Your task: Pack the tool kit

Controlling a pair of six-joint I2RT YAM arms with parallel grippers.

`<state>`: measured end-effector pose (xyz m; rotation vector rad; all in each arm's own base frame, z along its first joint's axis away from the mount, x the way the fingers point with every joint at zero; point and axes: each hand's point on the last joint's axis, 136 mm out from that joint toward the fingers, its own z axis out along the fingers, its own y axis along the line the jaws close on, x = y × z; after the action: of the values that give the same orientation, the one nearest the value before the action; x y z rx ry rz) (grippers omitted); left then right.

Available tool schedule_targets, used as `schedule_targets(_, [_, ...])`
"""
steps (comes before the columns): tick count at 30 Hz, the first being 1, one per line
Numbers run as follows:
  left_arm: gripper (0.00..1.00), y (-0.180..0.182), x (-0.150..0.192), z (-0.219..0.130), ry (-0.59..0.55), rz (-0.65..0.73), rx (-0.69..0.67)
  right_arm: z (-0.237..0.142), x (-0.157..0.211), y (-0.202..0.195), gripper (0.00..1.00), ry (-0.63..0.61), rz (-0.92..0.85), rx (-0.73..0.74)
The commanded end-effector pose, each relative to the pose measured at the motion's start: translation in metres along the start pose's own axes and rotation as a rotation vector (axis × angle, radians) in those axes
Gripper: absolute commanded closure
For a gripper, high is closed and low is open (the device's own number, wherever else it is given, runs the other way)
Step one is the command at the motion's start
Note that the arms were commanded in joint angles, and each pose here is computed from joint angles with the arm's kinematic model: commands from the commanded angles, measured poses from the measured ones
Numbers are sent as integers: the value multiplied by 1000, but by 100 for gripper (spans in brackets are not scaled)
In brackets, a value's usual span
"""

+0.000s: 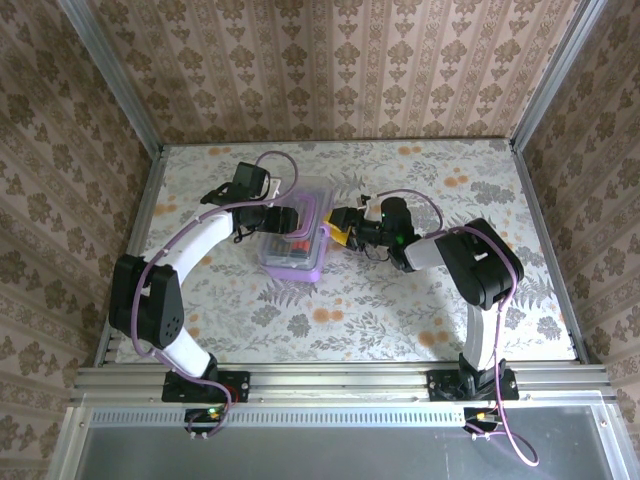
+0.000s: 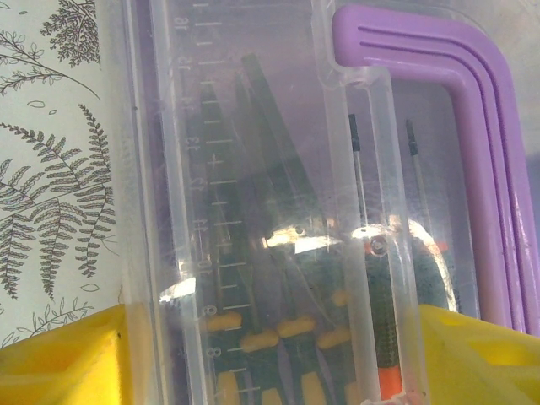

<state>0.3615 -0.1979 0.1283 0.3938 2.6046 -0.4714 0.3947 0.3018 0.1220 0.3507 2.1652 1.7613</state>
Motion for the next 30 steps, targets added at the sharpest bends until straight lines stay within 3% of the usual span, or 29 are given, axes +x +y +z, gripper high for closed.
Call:
schedule_targets(1, [45, -3, 92, 36, 337, -121, 62, 11, 2, 7, 39, 30, -56, 19])
schedule_targets(6, [45, -3, 93, 35, 334, -118, 61, 13, 3, -7, 40, 44, -43, 80])
schedule_targets(30, [45, -1, 94, 35, 337, -116, 50, -2, -2, -12, 48, 11, -48, 119])
